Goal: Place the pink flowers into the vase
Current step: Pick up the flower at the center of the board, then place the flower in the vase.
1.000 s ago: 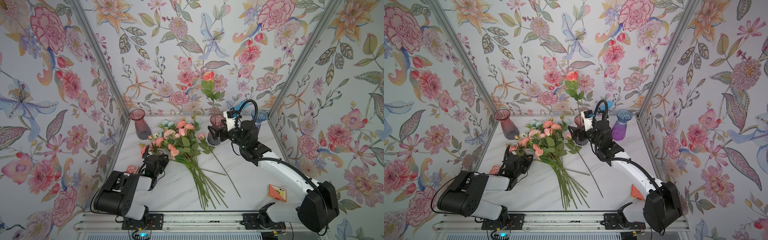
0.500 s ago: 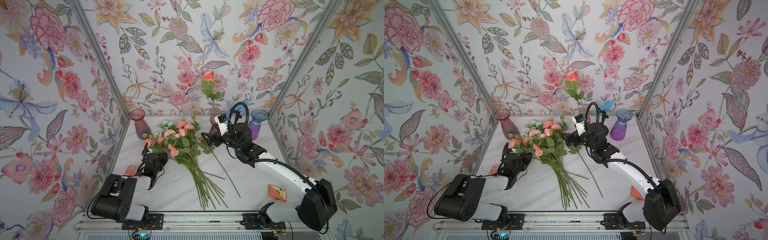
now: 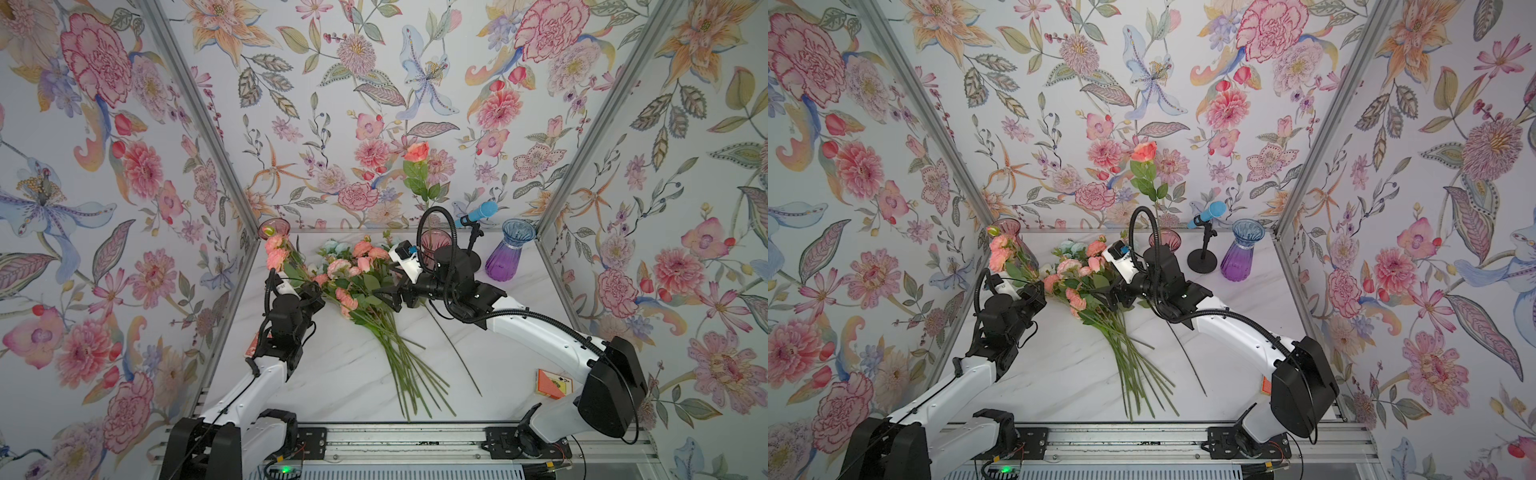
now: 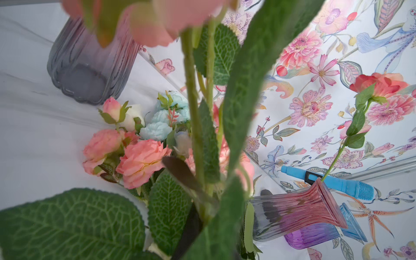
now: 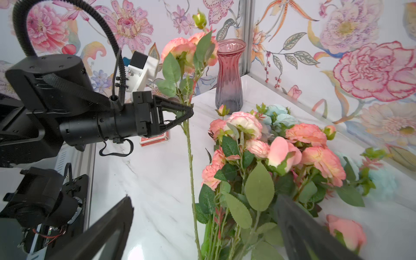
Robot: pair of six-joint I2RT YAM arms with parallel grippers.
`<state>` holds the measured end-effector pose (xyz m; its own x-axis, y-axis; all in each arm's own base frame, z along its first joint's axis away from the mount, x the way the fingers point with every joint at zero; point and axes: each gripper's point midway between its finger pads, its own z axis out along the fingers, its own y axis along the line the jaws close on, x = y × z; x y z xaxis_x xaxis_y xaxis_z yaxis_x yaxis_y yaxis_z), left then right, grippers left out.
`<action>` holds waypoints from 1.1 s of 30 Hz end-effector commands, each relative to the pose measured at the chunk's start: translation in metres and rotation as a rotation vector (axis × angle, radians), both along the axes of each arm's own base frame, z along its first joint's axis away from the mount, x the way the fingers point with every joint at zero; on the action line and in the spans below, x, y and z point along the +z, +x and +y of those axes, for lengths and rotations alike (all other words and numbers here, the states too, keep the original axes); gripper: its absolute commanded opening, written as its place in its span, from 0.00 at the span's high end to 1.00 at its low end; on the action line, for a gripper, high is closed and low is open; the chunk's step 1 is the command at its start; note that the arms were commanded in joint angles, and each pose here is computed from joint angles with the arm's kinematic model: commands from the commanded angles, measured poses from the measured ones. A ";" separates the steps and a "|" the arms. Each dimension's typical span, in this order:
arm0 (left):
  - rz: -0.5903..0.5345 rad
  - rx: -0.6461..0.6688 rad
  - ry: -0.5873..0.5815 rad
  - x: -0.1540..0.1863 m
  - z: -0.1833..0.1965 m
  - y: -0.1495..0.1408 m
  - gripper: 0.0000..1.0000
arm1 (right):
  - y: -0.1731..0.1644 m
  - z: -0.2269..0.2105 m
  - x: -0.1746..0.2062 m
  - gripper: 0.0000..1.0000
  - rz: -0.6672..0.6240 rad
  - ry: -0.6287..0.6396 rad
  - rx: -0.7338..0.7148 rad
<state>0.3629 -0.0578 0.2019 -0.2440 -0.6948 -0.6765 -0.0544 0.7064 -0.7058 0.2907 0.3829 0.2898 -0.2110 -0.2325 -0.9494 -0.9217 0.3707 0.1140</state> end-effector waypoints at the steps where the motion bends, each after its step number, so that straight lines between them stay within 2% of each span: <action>1: -0.141 -0.035 0.107 0.048 -0.003 0.007 1.00 | -0.014 0.019 0.011 0.01 -0.065 -0.022 0.090; 9: -0.416 -0.153 0.247 0.147 -0.026 0.012 1.00 | 0.001 0.045 0.031 0.01 -0.138 -0.025 0.096; 14: -0.506 -0.248 0.272 0.175 -0.045 0.013 1.00 | 0.018 0.061 0.037 0.01 -0.171 -0.022 0.081; 20: -0.542 -0.286 0.293 0.187 -0.053 0.011 1.00 | 0.032 0.076 0.048 0.03 -0.195 0.008 0.069; 28: -0.597 -0.336 0.302 0.206 -0.062 0.003 1.00 | 0.049 0.098 0.057 0.17 -0.219 0.040 0.047; 31: -0.621 -0.352 0.320 0.215 -0.065 -0.002 1.00 | 0.053 0.104 0.061 0.28 -0.229 0.049 0.040; 33: -0.628 -0.357 0.327 0.218 -0.066 -0.003 1.00 | 0.057 0.107 0.065 0.40 -0.238 0.054 0.029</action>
<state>0.3713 -0.1168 0.3933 0.0173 -0.4155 -0.9094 0.4990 0.7918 -0.3522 0.3438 0.4846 0.3364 -0.0090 -0.2176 -0.9760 -0.9432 0.3260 -0.0640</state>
